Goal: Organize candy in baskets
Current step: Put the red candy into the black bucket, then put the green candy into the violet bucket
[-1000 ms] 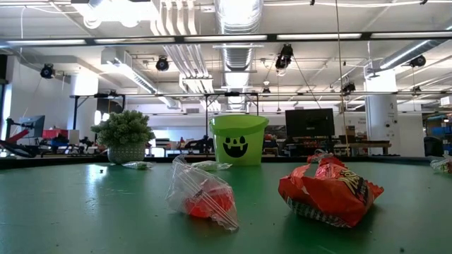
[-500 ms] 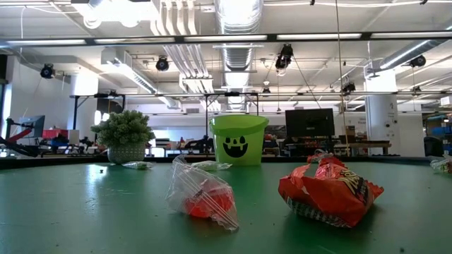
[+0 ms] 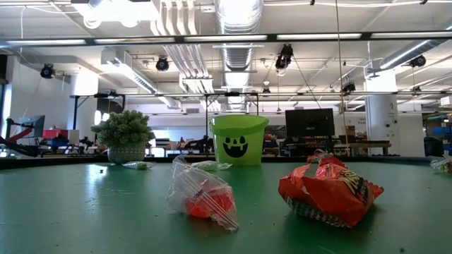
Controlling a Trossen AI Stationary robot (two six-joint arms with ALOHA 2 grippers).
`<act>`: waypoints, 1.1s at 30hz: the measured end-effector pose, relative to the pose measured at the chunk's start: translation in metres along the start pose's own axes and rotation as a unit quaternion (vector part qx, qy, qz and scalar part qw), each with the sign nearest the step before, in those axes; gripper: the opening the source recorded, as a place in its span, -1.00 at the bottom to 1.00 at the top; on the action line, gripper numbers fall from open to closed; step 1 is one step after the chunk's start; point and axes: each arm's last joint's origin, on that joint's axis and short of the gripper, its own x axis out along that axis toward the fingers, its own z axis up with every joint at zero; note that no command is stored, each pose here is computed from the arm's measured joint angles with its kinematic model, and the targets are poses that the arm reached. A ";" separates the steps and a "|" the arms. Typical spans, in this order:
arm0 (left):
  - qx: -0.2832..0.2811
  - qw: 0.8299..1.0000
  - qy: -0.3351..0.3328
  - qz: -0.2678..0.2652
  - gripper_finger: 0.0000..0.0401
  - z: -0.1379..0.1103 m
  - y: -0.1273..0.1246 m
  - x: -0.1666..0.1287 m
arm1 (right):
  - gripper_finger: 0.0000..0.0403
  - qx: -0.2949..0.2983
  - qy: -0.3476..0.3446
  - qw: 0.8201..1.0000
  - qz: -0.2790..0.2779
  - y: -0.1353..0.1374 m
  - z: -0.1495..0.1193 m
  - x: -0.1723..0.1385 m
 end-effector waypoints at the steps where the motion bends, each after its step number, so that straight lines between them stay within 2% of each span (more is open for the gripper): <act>1: 0.001 1.000 0.000 0.000 -0.47 -0.001 0.000 0.000 | -0.25 -0.004 0.002 1.000 0.000 0.000 -0.001 0.000; 4: 0.004 1.000 -0.017 0.007 -0.43 -0.003 0.001 -0.003 | -0.25 -0.026 0.018 0.999 -0.008 0.000 -0.004 0.000; 8: 0.007 0.996 -0.079 0.039 -0.42 -0.010 0.010 -0.016 | -0.25 -0.069 0.061 0.995 -0.035 -0.007 -0.012 -0.001; 13: -0.007 0.976 -0.198 0.092 -0.42 -0.019 0.024 -0.036 | -0.25 -0.131 0.098 0.985 -0.055 -0.012 -0.019 0.007; 16: -0.024 0.957 -0.263 0.117 -0.42 -0.023 0.031 -0.045 | -0.25 -0.195 0.113 0.973 -0.055 -0.011 -0.024 0.018; 21: -0.035 0.933 -0.328 0.145 -0.42 -0.026 0.037 -0.054 | -0.25 -0.311 0.146 0.938 -0.051 -0.010 -0.036 0.047; 24: -0.046 0.920 -0.356 0.160 -0.42 -0.026 0.038 -0.056 | -0.25 -0.343 0.170 0.922 -0.058 -0.013 -0.044 0.069; 28: -0.065 0.915 -0.365 0.157 -0.42 -0.025 0.039 -0.056 | -0.25 -0.358 0.185 0.912 -0.080 -0.023 -0.050 0.100; 33: -0.099 0.912 -0.370 0.144 -0.42 -0.025 0.039 -0.056 | -0.25 -0.408 0.207 0.885 -0.082 -0.033 -0.061 0.133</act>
